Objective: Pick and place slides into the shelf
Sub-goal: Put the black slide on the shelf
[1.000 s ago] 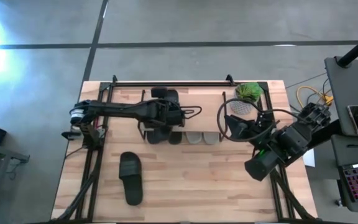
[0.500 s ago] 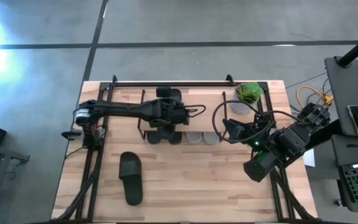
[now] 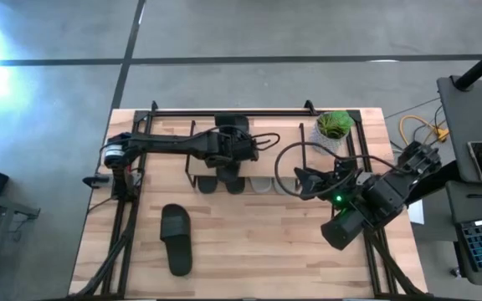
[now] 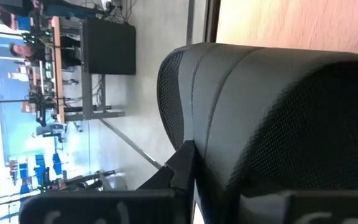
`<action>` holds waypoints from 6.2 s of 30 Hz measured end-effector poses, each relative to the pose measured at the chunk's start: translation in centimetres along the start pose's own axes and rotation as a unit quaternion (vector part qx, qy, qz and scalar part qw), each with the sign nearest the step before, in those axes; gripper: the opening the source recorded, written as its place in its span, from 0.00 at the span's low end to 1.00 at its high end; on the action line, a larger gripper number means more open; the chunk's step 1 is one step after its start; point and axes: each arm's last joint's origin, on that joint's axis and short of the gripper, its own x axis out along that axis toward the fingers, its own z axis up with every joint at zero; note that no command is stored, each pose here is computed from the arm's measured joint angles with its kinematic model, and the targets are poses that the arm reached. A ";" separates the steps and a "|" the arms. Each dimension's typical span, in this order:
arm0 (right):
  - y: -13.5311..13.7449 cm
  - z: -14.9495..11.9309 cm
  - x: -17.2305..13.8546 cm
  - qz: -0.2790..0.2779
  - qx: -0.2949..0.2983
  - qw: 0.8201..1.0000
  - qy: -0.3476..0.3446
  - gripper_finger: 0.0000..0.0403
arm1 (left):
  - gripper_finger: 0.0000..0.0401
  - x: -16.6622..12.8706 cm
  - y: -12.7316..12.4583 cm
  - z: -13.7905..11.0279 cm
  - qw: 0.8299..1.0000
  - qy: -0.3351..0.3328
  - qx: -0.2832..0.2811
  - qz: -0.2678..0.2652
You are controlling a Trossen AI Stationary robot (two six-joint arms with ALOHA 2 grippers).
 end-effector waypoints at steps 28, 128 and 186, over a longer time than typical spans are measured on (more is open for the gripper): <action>0.1 -0.6 0.2 -0.004 0.015 1.000 0.003 0.50 | 0.37 -0.9 1.0 -0.5 0.996 -0.029 -0.033 -0.072; -6.1 -16.2 19.5 0.143 0.235 0.958 0.077 0.02 | 0.38 -15.0 0.4 -13.9 0.923 -0.178 -0.149 -0.309; -2.4 -16.1 -4.0 -0.030 -0.343 0.908 0.240 0.67 | 0.68 -25.8 -20.3 -19.1 0.975 -0.023 -0.041 -0.216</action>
